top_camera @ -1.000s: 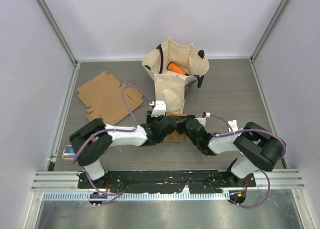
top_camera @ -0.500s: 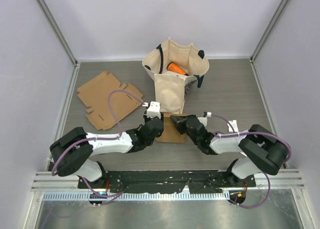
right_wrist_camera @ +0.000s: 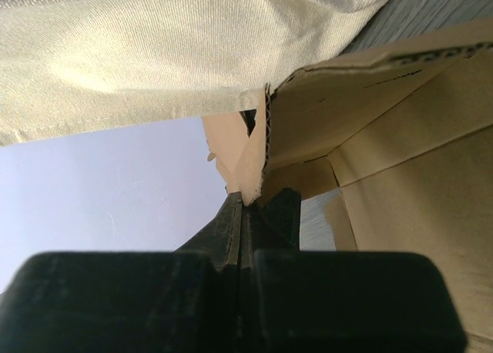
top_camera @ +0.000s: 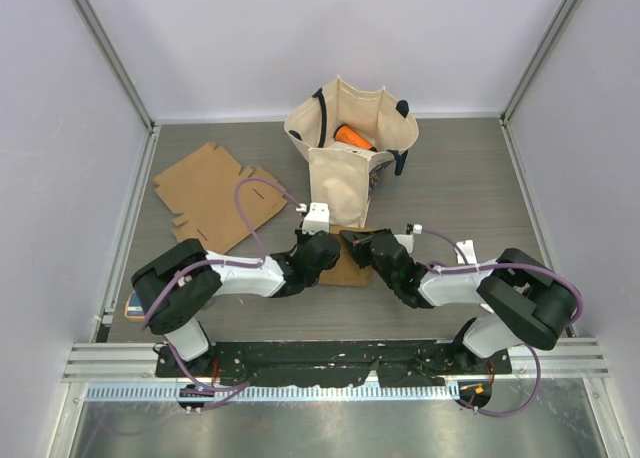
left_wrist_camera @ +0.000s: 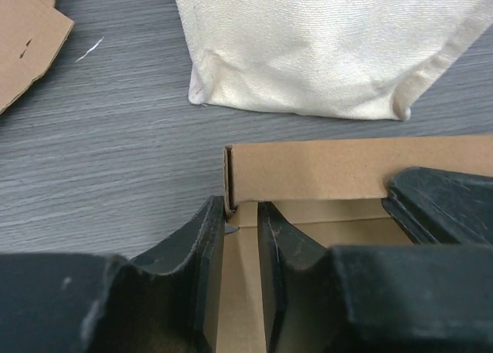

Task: Fold the paper box

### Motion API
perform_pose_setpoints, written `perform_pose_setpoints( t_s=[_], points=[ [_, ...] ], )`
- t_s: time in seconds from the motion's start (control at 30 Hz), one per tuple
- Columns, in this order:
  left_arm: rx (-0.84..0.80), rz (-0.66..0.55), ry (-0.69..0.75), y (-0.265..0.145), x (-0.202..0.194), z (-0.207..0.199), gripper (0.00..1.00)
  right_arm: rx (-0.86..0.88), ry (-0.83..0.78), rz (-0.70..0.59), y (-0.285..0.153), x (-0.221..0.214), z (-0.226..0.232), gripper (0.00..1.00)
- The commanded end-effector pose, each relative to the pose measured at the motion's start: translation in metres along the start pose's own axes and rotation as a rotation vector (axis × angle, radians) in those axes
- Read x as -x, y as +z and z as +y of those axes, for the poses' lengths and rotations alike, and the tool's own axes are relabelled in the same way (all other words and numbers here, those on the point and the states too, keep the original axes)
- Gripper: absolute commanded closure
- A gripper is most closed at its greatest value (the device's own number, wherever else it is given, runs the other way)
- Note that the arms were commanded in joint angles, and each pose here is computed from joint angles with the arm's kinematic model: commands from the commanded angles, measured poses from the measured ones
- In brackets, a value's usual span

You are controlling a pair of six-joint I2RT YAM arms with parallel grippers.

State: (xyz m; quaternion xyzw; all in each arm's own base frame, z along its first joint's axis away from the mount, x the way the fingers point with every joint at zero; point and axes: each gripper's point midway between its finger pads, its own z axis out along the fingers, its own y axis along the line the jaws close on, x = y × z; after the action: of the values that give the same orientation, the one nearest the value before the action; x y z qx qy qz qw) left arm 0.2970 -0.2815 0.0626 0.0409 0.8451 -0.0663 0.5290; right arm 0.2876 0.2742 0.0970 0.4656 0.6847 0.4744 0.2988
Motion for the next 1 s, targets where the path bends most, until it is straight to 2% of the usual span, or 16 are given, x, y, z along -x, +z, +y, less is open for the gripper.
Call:
perform_pose_setpoints(
  t_s=[0.0, 0.17, 0.2, 0.23, 0.27, 0.4, 0.63, 0.67, 0.7, 0.77, 0.8, 0.9, 0.93, 0.97],
  points=[
    [0.065, -0.06, -0.052, 0.01, 0.018, 0.003, 0.75, -0.044, -0.012, -0.013, 0.003, 0.001, -0.011, 0.99],
    [0.145, -0.015, -0.004, 0.02, 0.009, 0.008, 0.9, -0.038, -0.008, -0.013, 0.002, 0.001, -0.008, 0.99],
    [0.17, -0.028, -0.012, 0.022, 0.018, 0.006, 0.92, -0.038, -0.007, -0.016, 0.002, 0.002, -0.008, 0.99],
    [0.222, 0.012, 0.039, 0.023, 0.006, 0.016, 0.94, -0.035, -0.001, -0.011, 0.002, 0.001, -0.006, 0.99],
    [0.252, 0.023, 0.044, 0.024, 0.004, 0.018, 1.0, -0.03, 0.001, -0.013, 0.003, 0.001, -0.005, 0.99],
    [0.313, 0.049, 0.094, 0.024, 0.002, 0.026, 1.0, -0.037, -0.006, -0.007, 0.004, -0.001, -0.006, 0.99],
    [0.231, 0.003, 0.049, 0.011, 0.008, 0.029, 1.0, -0.025, -0.066, 0.022, 0.005, -0.007, -0.005, 0.97],
    [0.203, 0.004, 0.035, 0.009, 0.007, 0.027, 1.0, 0.002, -0.091, 0.061, 0.005, -0.014, 0.001, 0.93],
    [0.185, -0.007, 0.015, 0.005, 0.009, 0.029, 1.0, 0.011, -0.152, 0.081, 0.004, -0.017, 0.0, 0.79],
    [0.151, -0.001, 0.035, 0.002, 0.007, 0.027, 1.0, 0.017, -0.247, 0.12, -0.001, -0.022, 0.002, 0.64],
    [0.134, -0.011, 0.035, -0.001, 0.008, 0.027, 1.0, 0.012, -0.357, 0.145, -0.005, -0.024, -0.004, 0.54],
    [0.16, -0.012, 0.053, -0.007, 0.004, 0.041, 1.0, -0.027, -0.57, 0.201, -0.02, -0.021, -0.006, 0.44],
    [0.163, -0.018, 0.049, -0.01, 0.007, 0.044, 1.0, -0.085, -0.712, 0.217, -0.027, -0.012, -0.02, 0.39],
    [0.169, -0.02, 0.053, -0.012, 0.008, 0.047, 1.0, -0.048, -0.779, 0.229, -0.036, -0.01, -0.005, 0.37]
  ],
)
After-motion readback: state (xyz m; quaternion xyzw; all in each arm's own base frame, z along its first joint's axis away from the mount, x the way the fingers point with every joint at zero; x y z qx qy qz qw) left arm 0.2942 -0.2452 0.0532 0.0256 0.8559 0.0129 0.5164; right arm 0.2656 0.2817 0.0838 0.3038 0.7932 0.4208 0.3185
